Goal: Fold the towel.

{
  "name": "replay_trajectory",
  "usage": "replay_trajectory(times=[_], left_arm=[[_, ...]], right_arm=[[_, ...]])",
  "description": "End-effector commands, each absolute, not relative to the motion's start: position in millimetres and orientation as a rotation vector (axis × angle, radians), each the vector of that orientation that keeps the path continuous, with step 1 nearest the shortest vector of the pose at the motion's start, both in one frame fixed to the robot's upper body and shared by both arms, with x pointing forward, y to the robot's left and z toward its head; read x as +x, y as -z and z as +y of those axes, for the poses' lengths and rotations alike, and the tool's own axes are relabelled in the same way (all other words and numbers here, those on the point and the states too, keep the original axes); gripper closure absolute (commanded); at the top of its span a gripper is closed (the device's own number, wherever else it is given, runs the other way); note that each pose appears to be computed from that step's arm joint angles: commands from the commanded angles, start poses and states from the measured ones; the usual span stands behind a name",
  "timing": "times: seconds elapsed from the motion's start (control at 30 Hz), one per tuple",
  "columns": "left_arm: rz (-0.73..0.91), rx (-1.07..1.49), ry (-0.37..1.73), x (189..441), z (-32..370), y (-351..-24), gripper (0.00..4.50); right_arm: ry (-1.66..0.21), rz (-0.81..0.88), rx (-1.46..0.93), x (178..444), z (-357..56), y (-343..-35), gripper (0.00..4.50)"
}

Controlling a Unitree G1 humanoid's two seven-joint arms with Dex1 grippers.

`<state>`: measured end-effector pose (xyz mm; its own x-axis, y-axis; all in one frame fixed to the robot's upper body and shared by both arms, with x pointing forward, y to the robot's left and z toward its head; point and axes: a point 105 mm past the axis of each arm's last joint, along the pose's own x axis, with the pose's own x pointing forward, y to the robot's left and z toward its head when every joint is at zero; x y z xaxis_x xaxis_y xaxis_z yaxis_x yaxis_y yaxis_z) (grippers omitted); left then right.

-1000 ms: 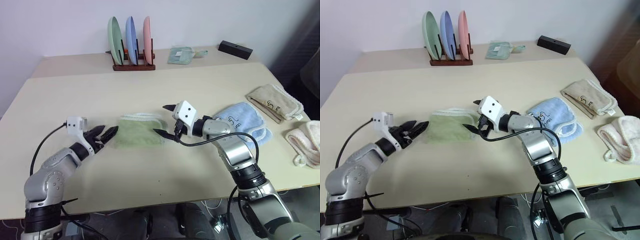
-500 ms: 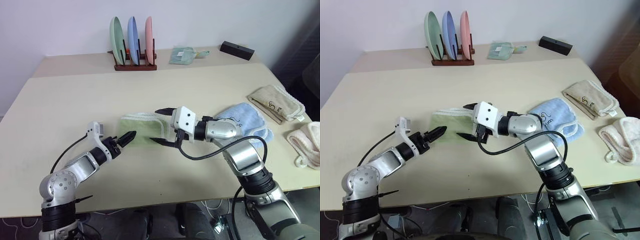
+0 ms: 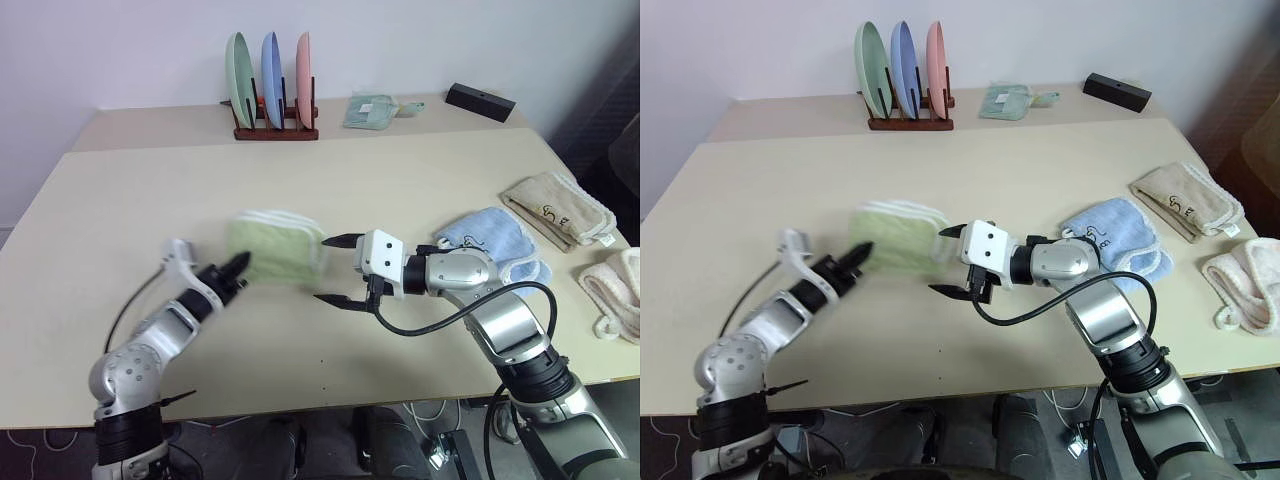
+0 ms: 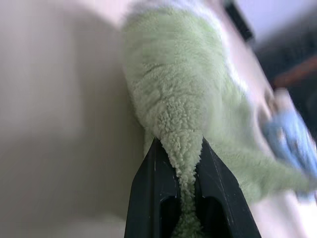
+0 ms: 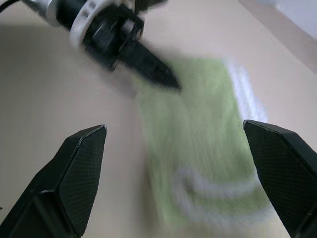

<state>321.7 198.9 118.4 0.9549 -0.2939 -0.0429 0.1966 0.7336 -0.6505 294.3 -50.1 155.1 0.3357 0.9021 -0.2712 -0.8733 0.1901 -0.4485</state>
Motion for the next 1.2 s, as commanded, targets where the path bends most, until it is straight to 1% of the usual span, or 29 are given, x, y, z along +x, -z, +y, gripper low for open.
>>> replay_trajectory(times=[0.03,0.07,0.13,0.17,0.23,0.33,0.5,0.57,0.6,0.77,0.83,0.97,1.03,1.07,1.1,1.13,1.2], left_arm=[[-0.06,-0.696,0.011,323.5,270.0,-147.4,4.49],[-0.1,-0.693,-0.06,321.1,287.2,-151.3,4.49],[-0.187,-0.704,-0.261,308.6,332.4,-155.1,4.49],[-0.208,-0.727,-0.37,300.3,355.7,-151.1,4.49],[-0.229,-0.775,-0.501,289.1,382.4,-142.1,4.49],[-0.218,-0.827,-0.607,278.9,398.2,-125.4,4.49],[-0.191,-0.863,-0.62,274.7,391.8,-111.6,4.49],[-0.218,-0.907,-0.623,271.4,389.4,-110.8,3.78],[-0.229,-0.929,-0.625,269.7,388.2,-110.5,3.52],[-0.207,-0.925,-0.635,262.3,382.7,-106.5,1.04],[-0.207,-0.921,-0.658,251.8,384.9,-105.2,0.09],[-0.272,-0.845,-0.776,207.6,406.5,-111.6,0.09],[-0.314,-0.727,-0.811,191.1,415.4,-126.9,0.09],[-0.338,-0.67,-0.792,188.9,415.2,-138.6,0.09],[-0.34,-0.582,-0.739,193.2,410.4,-153.3,0.09],[-0.326,-0.495,-0.673,201.1,401.6,-165.8,0.09],[-0.277,-0.295,-0.492,225.2,373.2,-185.6,0.09]], right_arm=[[-1.228,-0.113,-0.613,297.1,-51.3,-167.5,0.0],[-1.227,-0.113,-0.613,297.6,-51.7,-167.3,0.0],[-1.228,-0.113,-0.614,298.3,-51.8,-166.9,0.0],[-1.231,-0.114,-0.614,298.5,-51.5,-166.5,0.0],[-1.236,-0.117,-0.614,298.8,-50.3,-166.1,0.0],[-1.243,-0.122,-0.616,299.2,-48.4,-165.8,0.0],[-1.245,-0.126,-0.623,300.7,-48.4,-165.5,0.0],[-1.241,-0.124,-0.63,301.9,-49.9,-164.4,0.0],[-1.24,-0.122,-0.632,302.5,-50.5,-163.6,0.0],[-1.239,-0.119,-0.633,304.4,-50.9,-160.8,0.0],[-1.239,-0.122,-0.634,305.8,-50.2,-161.1,0.0],[-1.234,-0.123,-0.645,312.0,-53.3,-161.4,0.0],[-1.222,-0.117,-0.659,316.9,-58.9,-161.3,0.0],[-1.209,-0.114,-0.66,320.7,-63.0,-162.4,0.0],[-1.182,-0.109,-0.65,326.7,-68.4,-165.1,0.0],[-1.153,-0.103,-0.641,332.9,-74.7,-167.3,0.0],[-1.095,-0.087,-0.637,343.9,-89.0,-169.6,0.0]])
